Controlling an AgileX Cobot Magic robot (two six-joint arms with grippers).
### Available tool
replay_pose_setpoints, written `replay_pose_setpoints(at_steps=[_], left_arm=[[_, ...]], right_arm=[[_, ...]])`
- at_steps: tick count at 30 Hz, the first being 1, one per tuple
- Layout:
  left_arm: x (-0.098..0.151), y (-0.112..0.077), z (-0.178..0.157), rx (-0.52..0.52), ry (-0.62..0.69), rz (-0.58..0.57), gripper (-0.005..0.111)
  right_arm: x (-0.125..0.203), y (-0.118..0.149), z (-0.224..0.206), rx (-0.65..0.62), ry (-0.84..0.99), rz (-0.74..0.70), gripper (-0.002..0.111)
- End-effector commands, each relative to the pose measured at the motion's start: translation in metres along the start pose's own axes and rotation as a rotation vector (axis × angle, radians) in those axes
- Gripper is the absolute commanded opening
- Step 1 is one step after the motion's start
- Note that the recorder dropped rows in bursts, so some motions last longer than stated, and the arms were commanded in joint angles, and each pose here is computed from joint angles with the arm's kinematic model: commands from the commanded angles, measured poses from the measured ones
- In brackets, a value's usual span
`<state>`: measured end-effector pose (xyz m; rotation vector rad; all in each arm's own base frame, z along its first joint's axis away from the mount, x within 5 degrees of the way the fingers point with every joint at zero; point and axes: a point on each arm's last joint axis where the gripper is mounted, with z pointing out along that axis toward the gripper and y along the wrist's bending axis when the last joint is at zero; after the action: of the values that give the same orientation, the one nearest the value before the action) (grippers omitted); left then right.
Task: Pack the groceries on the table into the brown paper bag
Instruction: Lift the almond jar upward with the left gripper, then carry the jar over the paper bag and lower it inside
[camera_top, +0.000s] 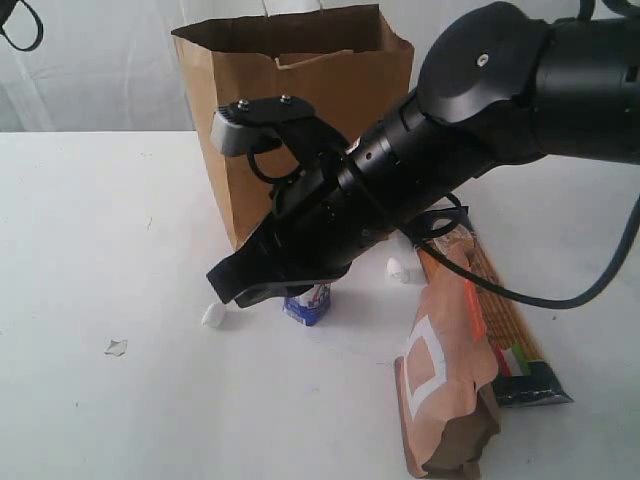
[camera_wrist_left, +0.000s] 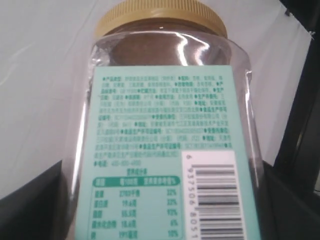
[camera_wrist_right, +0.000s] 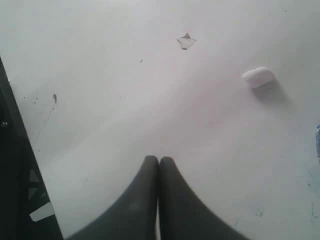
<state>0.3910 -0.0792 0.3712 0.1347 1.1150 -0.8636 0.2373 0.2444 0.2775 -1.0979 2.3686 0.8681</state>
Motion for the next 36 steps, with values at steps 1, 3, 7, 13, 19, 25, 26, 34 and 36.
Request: replay_pose_setpoints(at_steps=[1,3,7,13,19,25,26,34,36], left_arm=[[-0.009,-0.014,0.016,0.148,-0.004,0.041,0.0],[-0.003,-0.017,0.022,0.188,0.03,0.063,0.0],[0.012,-0.019,0.029,0.229,0.076,0.08,0.0],[0.026,-0.014,0.039,0.243,0.086,0.07,0.0],[0.039,-0.009,0.048,0.252,0.096,0.062,0.0],[0.06,-0.011,0.056,0.292,0.139,0.068,0.0],[0.065,-0.011,0.056,0.298,0.149,0.069,0.0],[0.084,-0.007,0.055,0.319,0.211,0.083,0.0],[0.091,-0.003,0.054,0.312,0.224,0.075,0.0]], right_arm=[[-0.001,0.0,-0.004,0.007,-0.013,-0.005,0.0],[-0.002,0.0,-0.004,0.009,-0.016,-0.005,0.0],[-0.002,0.0,-0.004,0.009,-0.016,-0.005,0.0],[-0.002,-0.001,-0.004,0.01,-0.015,-0.009,0.0],[-0.001,-0.001,-0.004,0.019,-0.007,-0.02,0.0],[-0.001,-0.001,-0.004,0.02,-0.006,-0.022,0.0],[-0.001,-0.001,-0.004,0.019,-0.004,-0.022,0.0],[0.0,-0.002,-0.004,0.023,0.005,-0.03,0.0],[0.001,-0.002,-0.004,0.03,0.009,-0.037,0.0]])
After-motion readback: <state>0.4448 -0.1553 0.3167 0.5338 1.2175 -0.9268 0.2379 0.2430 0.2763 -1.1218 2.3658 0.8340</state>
